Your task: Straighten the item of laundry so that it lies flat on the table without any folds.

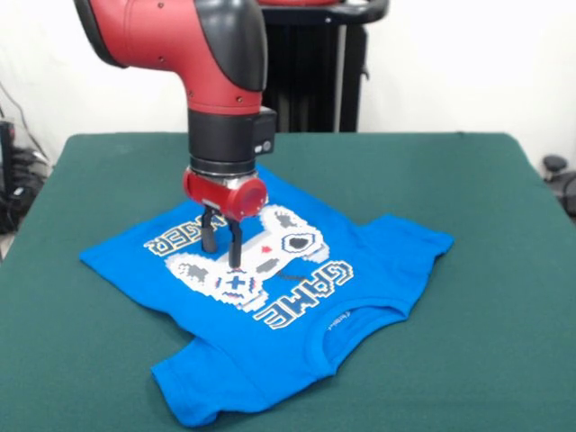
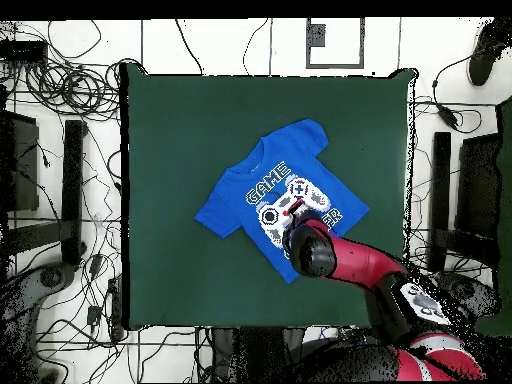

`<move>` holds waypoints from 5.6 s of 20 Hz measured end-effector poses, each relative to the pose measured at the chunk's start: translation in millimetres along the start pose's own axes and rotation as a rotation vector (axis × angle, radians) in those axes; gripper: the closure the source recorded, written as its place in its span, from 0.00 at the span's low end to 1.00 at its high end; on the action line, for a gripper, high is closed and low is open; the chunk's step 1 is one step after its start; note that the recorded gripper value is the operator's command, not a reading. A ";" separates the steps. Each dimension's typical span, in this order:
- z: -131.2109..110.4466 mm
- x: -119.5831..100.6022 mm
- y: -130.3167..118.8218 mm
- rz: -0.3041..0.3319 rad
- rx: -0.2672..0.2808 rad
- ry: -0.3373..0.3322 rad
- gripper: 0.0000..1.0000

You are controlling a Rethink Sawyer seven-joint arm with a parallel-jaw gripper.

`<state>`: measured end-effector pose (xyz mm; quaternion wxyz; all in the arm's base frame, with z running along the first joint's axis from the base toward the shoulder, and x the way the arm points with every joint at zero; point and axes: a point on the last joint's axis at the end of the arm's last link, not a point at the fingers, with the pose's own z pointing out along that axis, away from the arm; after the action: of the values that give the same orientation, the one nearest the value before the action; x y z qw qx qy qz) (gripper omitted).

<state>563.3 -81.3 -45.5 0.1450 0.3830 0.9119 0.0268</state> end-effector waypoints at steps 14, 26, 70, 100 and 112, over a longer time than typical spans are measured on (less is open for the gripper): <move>-2.6 9.9 -10.1 -0.038 -0.070 -0.070 0.00; -3.7 8.0 -17.0 -0.010 -0.109 -0.072 0.00; -12.9 25.8 -53.8 0.013 -0.178 -0.131 0.00; -12.9 40.6 -65.8 0.020 -0.262 -0.236 0.00; -42.9 79.7 -90.3 0.029 -0.125 -0.025 0.00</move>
<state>435.7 -86.0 -38.3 0.1795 0.3865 0.9010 0.0812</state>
